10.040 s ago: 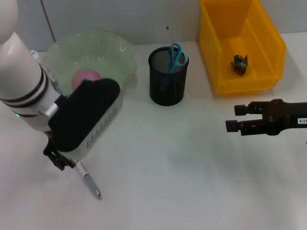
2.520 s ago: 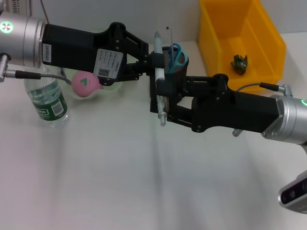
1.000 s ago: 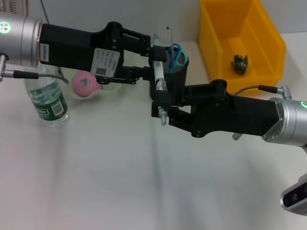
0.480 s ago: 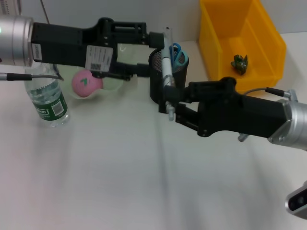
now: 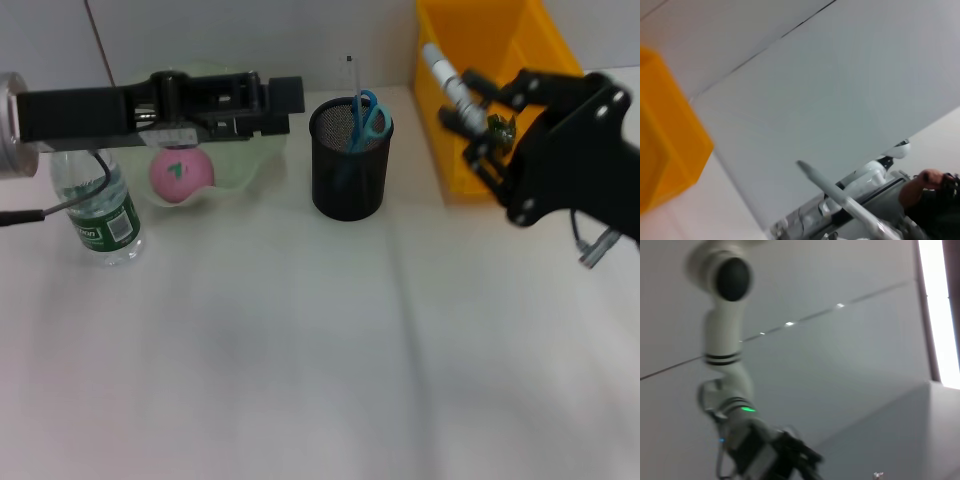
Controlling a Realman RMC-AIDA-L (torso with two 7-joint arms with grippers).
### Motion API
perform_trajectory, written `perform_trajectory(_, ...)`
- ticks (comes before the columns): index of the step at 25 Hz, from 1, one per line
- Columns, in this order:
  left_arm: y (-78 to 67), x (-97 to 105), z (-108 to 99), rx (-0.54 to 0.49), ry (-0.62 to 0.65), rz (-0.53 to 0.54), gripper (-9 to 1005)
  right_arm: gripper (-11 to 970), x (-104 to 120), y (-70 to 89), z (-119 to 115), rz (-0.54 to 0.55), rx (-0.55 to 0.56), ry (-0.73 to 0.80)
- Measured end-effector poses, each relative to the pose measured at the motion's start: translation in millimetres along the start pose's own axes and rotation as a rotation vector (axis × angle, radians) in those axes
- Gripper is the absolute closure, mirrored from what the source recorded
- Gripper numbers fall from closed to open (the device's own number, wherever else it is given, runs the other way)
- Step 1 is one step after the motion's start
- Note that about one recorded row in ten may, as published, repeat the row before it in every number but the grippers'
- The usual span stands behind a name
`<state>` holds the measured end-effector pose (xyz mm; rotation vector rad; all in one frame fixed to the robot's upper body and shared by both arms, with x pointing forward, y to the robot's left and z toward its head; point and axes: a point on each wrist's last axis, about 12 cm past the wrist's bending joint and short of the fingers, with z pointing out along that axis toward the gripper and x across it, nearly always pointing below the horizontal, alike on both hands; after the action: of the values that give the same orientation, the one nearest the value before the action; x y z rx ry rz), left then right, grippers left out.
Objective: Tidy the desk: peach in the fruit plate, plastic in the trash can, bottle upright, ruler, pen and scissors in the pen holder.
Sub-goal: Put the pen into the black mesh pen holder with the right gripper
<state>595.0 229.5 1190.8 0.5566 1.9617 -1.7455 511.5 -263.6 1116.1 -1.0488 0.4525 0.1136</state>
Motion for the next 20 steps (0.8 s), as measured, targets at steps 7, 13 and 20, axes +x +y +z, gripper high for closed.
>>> perform_trajectory(7, 0.9, 21, -7, 0.009, -0.055, 0.283, 185, 766, 14, -17.6, 5, 0.344, 0.110, 0.089)
perform_trajectory(13, 6.5, 44, -2, -0.013, 0.000, 0.521, 185, 766, 36, -28.5, 29, 0.625, 0.131, 0.147)
perform_trajectory(20, 14.3, 57, 9, -0.024, 0.058, 0.654, 185, 766, 61, -32.3, 54, 0.765, 0.140, 0.256)
